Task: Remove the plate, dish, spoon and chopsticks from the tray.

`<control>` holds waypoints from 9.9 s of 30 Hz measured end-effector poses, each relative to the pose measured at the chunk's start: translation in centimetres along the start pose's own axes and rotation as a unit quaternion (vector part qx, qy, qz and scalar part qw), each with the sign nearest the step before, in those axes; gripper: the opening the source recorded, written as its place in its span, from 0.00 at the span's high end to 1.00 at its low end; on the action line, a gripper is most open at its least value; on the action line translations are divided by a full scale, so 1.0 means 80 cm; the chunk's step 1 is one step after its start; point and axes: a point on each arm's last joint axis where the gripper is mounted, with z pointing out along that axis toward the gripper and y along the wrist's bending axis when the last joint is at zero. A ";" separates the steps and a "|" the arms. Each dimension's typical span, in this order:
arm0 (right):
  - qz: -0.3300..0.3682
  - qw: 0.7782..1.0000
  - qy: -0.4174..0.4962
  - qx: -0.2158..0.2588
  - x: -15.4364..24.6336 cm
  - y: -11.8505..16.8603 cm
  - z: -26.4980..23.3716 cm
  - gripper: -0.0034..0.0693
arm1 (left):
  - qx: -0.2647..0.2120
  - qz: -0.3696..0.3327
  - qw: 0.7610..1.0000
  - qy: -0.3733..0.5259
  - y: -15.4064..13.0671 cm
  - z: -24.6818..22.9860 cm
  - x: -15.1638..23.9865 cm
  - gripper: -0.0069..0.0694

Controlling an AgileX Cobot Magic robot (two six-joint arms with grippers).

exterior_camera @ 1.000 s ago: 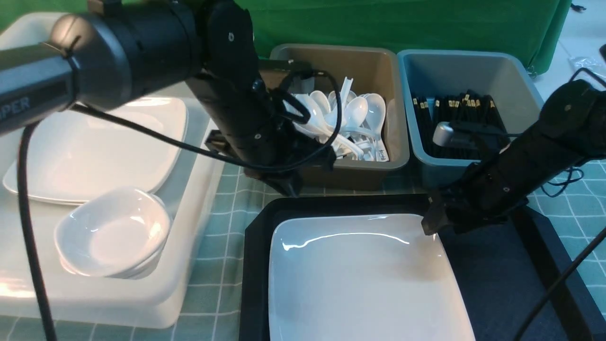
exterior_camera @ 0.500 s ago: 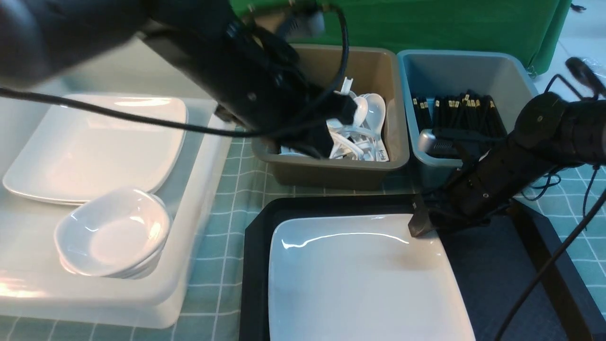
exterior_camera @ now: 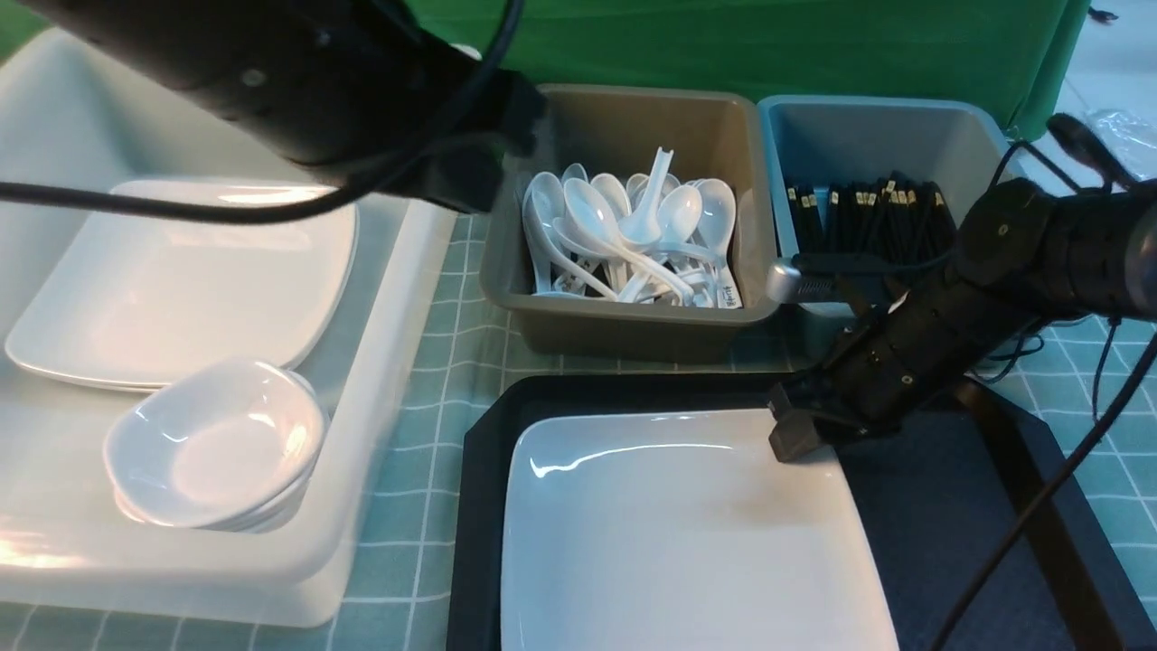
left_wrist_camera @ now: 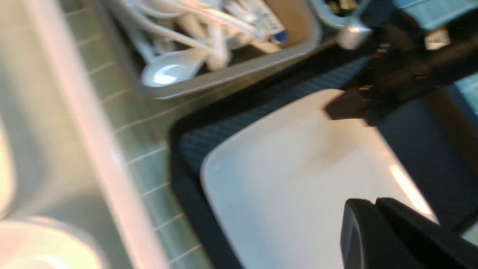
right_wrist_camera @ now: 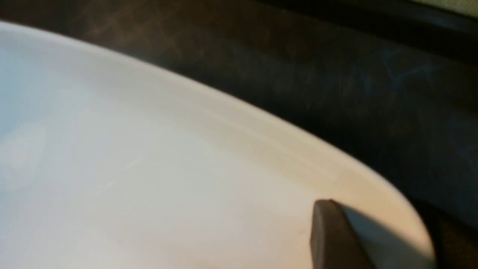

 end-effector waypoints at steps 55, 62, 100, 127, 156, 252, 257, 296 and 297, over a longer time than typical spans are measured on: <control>-0.073 0.933 -0.329 -0.122 -0.116 0.119 -0.287 0.87 | -0.144 -0.236 0.959 -0.057 0.173 -0.067 0.056 0.90; -0.070 0.924 -0.333 -0.174 -0.169 0.139 -0.240 0.87 | -0.151 -0.225 0.959 -0.088 0.157 -0.093 0.061 0.90; -0.118 0.863 -0.474 -0.129 -0.222 0.294 -0.002 0.87 | -0.179 -0.192 0.954 -0.148 0.106 -0.164 0.096 0.90; -0.119 0.859 -0.489 -0.095 -0.222 0.289 0.042 0.87 | -0.182 -0.184 0.955 -0.149 0.106 -0.164 0.096 0.90; -0.236 0.879 -0.396 -0.124 -0.211 0.278 -0.066 0.86 | -0.187 -0.197 0.956 -0.109 0.125 -0.130 0.105 0.90; -0.017 0.842 -0.512 0.170 0.293 0.103 -0.344 0.91 | -0.181 -0.210 0.956 0.100 0.332 0.158 -0.038 0.90; -0.016 0.843 -0.510 0.170 0.294 0.103 -0.343 0.91 | -0.228 -0.292 0.926 0.075 0.394 0.088 0.007 0.90; -0.034 0.841 -0.510 0.180 0.293 0.103 -0.344 0.90 | -0.274 -0.299 0.900 0.161 0.463 0.172 0.111 0.90; -0.034 0.841 -0.510 0.180 0.293 0.103 -0.344 0.90 | -0.273 -0.299 0.899 0.166 0.461 0.175 0.111 0.90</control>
